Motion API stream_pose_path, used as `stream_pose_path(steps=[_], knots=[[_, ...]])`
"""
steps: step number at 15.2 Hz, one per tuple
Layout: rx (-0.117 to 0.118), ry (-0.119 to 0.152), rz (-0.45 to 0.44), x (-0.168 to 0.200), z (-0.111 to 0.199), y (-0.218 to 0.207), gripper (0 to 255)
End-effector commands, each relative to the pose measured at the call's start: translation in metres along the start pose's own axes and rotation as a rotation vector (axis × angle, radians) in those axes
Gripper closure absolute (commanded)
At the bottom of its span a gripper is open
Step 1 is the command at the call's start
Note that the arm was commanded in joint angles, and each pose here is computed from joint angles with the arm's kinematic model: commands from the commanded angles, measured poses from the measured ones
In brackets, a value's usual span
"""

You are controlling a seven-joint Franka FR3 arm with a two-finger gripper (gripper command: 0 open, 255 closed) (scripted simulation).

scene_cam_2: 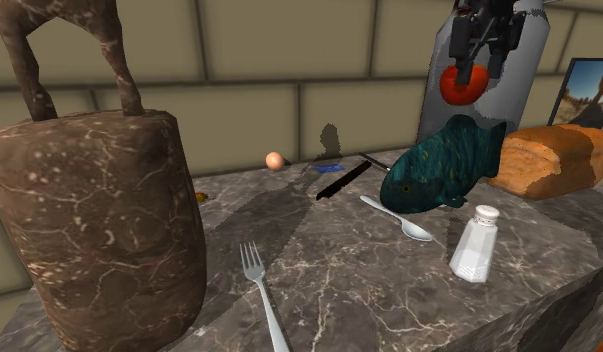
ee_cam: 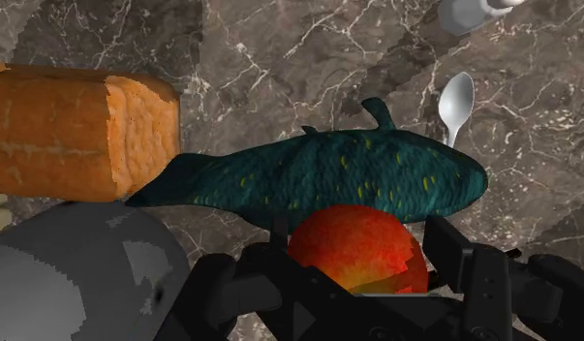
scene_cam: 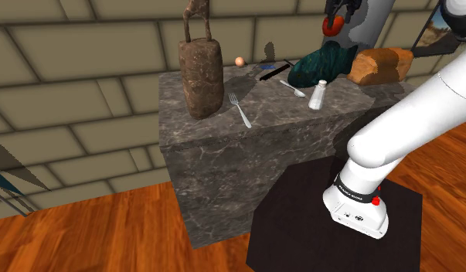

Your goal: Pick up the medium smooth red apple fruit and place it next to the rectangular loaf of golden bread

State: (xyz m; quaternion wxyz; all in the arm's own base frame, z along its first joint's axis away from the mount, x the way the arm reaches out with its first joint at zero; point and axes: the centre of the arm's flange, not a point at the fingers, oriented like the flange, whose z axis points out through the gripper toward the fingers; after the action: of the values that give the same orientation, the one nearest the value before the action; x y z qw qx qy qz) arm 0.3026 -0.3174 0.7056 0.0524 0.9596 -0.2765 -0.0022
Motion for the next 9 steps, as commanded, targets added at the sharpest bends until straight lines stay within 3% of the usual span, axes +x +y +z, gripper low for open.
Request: stream_pose_path(steps=[1, 9], knots=[[0.000, 0.000, -0.001, -0.010, 0.002, 0.024, 255], [0.000, 0.000, -0.001, -0.040, 0.015, 0.110, 255]])
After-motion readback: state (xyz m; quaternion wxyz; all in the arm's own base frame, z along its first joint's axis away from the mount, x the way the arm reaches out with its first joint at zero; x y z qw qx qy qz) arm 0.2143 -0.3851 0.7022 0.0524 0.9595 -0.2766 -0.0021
